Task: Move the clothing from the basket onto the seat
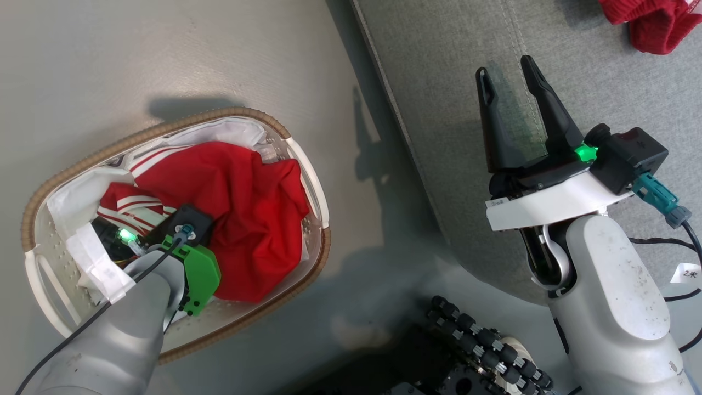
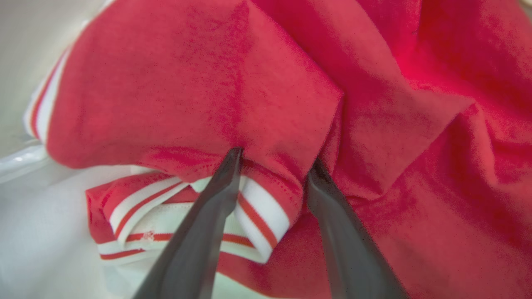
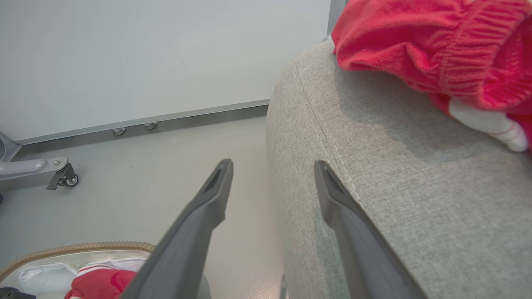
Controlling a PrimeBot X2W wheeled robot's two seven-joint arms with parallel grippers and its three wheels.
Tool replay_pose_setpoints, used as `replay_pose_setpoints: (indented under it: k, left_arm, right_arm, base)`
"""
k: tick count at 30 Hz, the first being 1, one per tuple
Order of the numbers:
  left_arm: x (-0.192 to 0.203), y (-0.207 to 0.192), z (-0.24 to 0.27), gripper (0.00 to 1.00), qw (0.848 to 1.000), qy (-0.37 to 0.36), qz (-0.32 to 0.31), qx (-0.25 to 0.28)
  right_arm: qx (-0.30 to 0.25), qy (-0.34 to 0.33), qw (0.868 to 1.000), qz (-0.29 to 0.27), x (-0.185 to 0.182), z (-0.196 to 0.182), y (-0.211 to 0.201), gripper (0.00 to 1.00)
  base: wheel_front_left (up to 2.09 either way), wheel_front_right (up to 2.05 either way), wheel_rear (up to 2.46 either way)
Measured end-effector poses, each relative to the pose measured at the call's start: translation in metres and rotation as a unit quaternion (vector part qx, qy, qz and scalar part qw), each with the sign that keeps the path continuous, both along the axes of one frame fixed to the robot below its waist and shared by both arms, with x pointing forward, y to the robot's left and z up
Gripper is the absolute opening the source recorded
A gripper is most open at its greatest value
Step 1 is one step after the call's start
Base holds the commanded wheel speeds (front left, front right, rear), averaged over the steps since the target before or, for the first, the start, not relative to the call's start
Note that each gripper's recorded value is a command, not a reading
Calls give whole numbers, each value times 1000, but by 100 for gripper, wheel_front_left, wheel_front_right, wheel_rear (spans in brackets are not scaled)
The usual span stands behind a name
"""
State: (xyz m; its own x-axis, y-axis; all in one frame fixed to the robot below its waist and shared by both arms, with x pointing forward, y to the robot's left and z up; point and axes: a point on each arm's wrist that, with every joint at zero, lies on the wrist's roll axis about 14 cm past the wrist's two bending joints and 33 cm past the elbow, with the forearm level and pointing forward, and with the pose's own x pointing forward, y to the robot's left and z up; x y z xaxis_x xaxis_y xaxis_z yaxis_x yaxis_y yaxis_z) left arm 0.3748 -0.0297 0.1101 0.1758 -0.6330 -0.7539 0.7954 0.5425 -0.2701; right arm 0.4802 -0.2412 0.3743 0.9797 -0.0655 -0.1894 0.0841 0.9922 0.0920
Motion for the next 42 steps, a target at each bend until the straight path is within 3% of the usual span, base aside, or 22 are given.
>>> replay_pose_setpoints:
  k: [2,14,26,34,42]
  left_arm:
    - [-1,0,1,0,1000,1,-2,1]
    - [9,-2,33,0,1000,-20,16,-14]
    - [37,-20,118,0,989,-103,52,-92]
    - [56,-15,196,0,969,-197,63,-132]
    - [73,-3,287,0,934,-317,57,-156]
  right_arm:
    - [0,-1,1000,1,0,1,0,100]
    - [-6,-23,1000,12,3,21,8,100]
    - [-24,-42,999,19,-14,48,15,100]
    - [-27,-60,997,30,-34,72,26,100]
    - [-25,-91,995,42,-57,100,39,100]
  base:
    - [0,0,0]
    - [0,0,0]
    - [0,0,0]
    - [0,0,0]
    - [0,0,0]
